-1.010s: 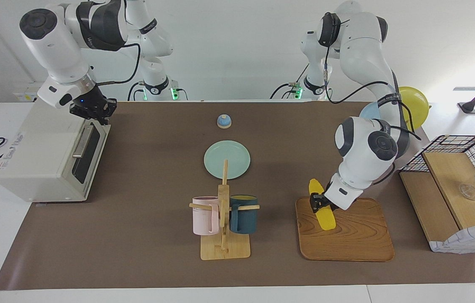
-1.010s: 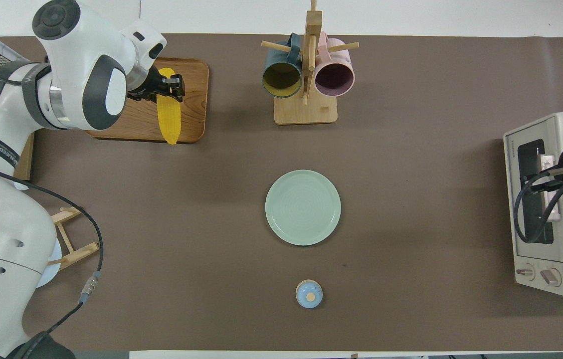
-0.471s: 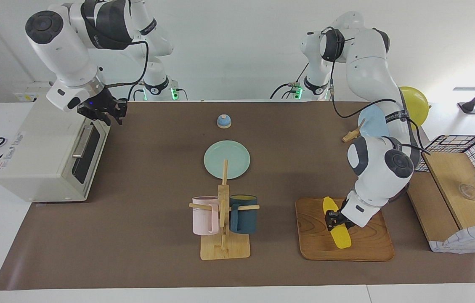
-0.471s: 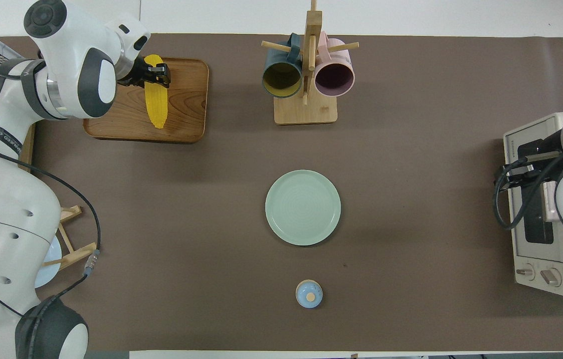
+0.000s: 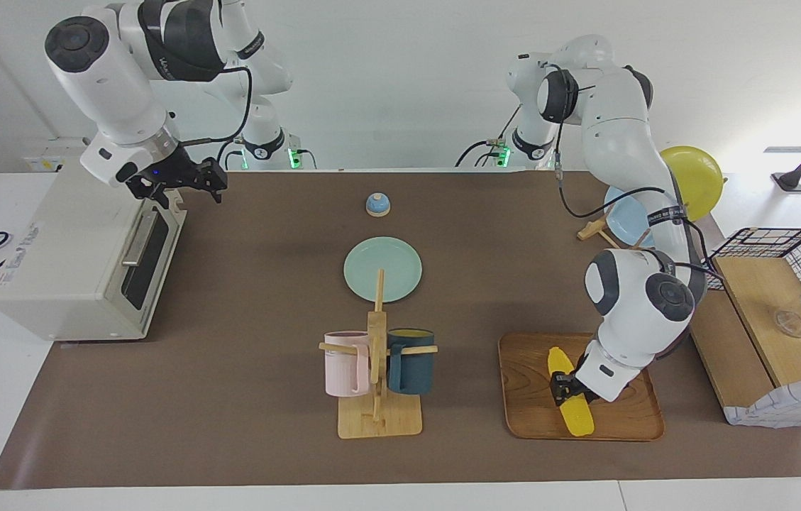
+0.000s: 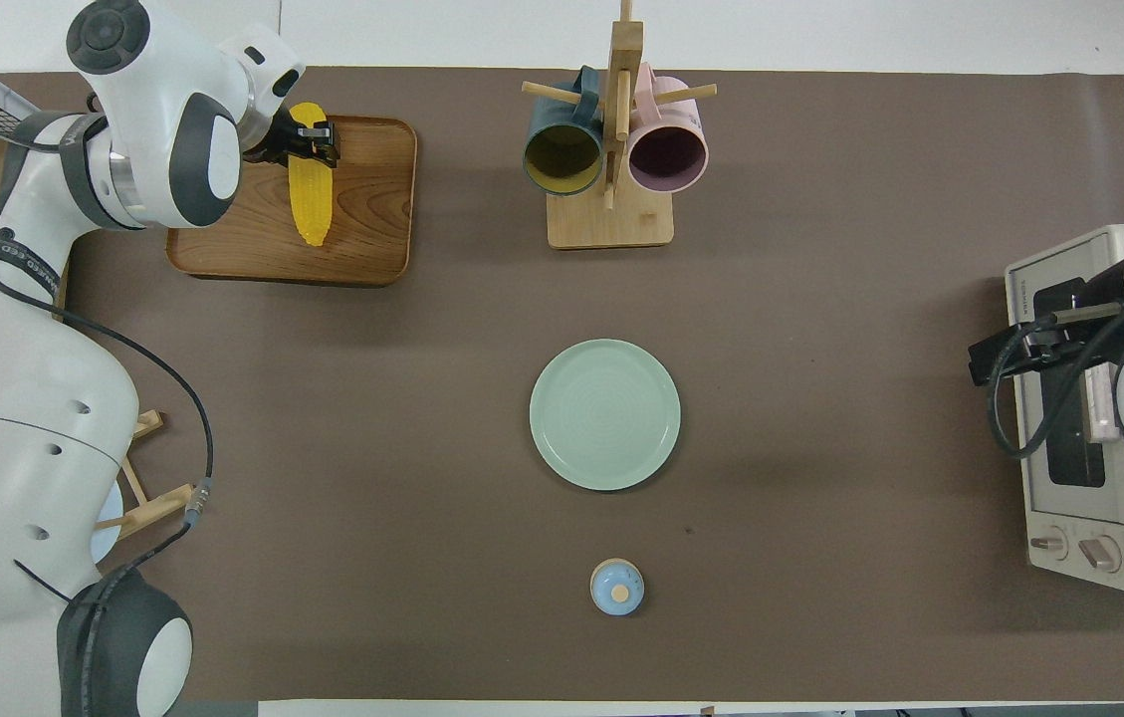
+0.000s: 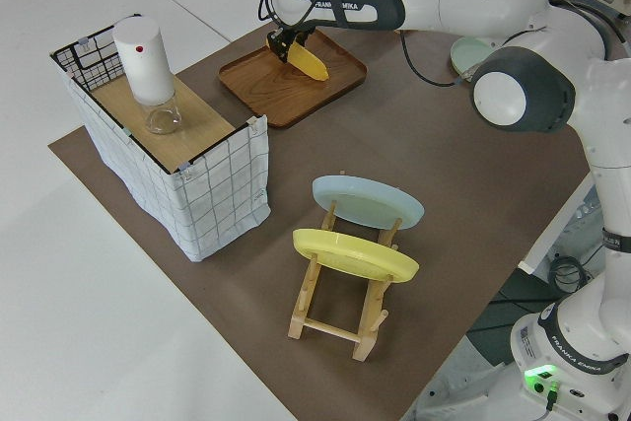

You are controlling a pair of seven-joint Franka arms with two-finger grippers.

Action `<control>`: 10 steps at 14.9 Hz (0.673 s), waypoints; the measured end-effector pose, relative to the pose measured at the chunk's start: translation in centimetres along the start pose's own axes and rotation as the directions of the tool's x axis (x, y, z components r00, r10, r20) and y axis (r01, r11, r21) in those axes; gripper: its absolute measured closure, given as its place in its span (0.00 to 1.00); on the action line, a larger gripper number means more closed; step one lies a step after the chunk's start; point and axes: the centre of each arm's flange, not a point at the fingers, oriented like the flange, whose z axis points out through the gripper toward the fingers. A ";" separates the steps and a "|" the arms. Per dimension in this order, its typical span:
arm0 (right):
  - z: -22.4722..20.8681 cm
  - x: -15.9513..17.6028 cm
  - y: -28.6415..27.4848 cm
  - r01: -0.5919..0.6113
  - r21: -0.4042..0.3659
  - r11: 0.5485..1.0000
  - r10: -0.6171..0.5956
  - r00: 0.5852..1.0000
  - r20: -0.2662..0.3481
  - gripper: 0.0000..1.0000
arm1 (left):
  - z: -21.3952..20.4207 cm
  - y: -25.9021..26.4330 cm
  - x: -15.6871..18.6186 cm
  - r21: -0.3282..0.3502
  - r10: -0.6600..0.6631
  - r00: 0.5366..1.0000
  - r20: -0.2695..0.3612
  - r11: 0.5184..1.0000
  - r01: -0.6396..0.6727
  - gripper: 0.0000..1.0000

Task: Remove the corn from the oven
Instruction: 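Release the corn on the tray and withdraw the left gripper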

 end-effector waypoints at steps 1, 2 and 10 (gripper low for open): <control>0.0 0.0 0.1 -0.001 0.000 1.000 0.001 1.000 0.000 0.00 | 0.0 0.0 0.0 0.003 0.004 1.000 0.000 1.000 -0.004 0.46; 0.0 0.0 0.1 -0.002 0.000 1.000 0.002 1.000 0.000 0.00 | 0.0 0.0 0.0 0.004 0.006 1.000 0.000 1.000 -0.006 0.41; -0.4 0.0 1.4 -0.025 -0.002 1.000 0.025 1.000 -0.019 0.00 | -7.1 0.6 -0.2 0.002 0.017 1.000 0.008 1.000 -0.017 0.00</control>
